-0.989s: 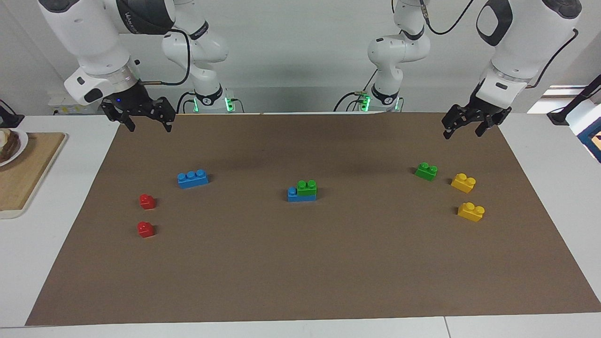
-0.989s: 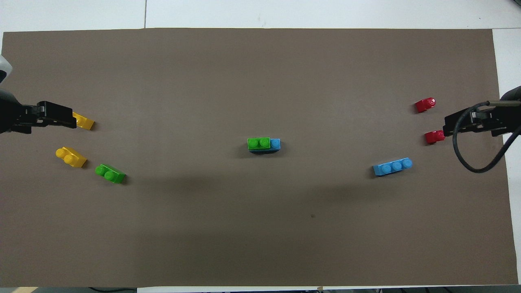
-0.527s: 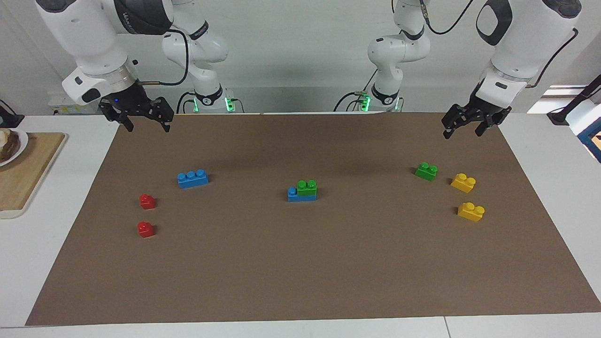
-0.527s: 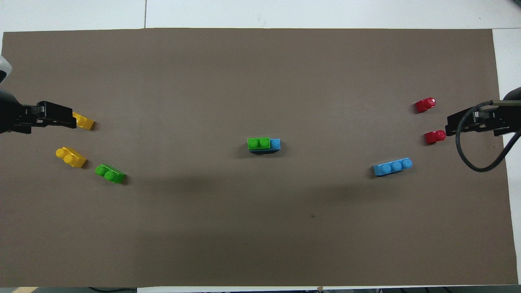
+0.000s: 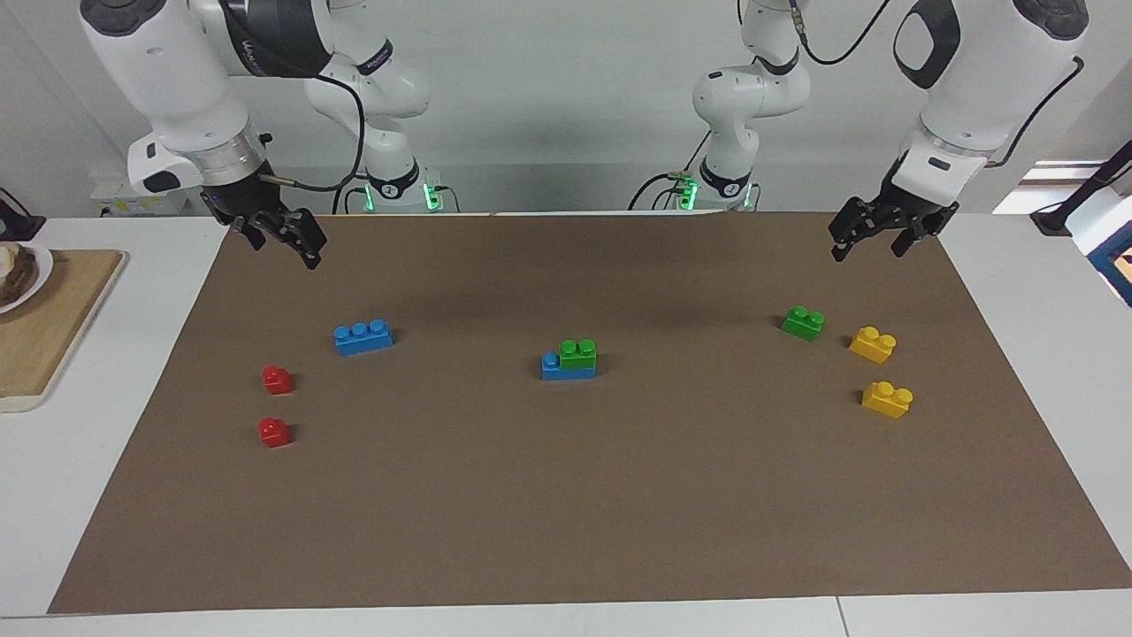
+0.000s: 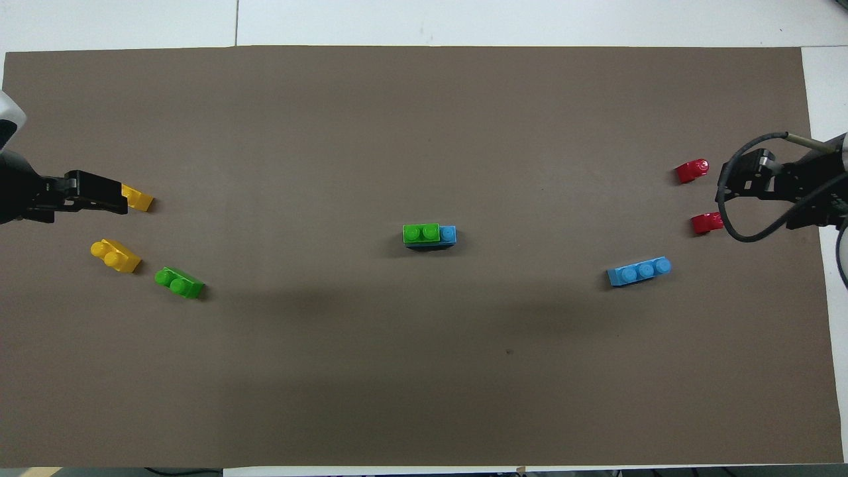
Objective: Remove green block with left arm and hold with right
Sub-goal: 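Swing the left gripper while the right gripper swings toward the center brick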
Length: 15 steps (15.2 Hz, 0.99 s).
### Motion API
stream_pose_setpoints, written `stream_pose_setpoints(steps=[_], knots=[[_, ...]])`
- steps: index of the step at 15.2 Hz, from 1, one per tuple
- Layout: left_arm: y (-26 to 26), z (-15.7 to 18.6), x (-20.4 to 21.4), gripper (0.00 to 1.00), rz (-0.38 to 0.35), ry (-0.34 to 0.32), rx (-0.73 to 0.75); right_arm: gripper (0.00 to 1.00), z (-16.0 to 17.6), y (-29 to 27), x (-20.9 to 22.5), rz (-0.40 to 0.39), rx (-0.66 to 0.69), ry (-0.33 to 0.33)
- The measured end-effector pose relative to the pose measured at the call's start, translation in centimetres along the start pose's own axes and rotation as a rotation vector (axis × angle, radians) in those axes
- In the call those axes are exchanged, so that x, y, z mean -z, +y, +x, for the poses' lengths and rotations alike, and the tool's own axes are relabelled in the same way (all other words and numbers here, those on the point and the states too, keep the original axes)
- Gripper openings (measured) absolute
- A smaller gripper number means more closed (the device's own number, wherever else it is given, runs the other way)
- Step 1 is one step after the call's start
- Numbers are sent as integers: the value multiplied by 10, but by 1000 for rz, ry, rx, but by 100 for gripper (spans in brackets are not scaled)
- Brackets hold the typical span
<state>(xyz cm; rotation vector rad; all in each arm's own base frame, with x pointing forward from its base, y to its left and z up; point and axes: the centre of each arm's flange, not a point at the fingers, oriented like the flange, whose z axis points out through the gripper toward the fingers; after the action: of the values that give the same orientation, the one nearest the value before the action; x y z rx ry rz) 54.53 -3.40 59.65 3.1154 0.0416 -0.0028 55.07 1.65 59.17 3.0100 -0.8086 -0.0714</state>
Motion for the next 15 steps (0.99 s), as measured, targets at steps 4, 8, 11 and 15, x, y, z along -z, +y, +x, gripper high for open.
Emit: stream_pose_setpoints(steps=[4, 8, 11, 15], knots=[[10, -3, -9, 100, -1, 24, 98, 90, -16, -28, -19, -6, -261, -26], [46, -7, -14, 100, -16, 61, 352, 92, -14, -44, -55, 52, -410, -103], [76, -12, -26, 100, -33, 75, 552, 90, -9, -55, -79, 88, -520, -175], [121, -27, -47, 100, -75, 93, 896, 90, 0, -72, -105, 157, -633, -276]])
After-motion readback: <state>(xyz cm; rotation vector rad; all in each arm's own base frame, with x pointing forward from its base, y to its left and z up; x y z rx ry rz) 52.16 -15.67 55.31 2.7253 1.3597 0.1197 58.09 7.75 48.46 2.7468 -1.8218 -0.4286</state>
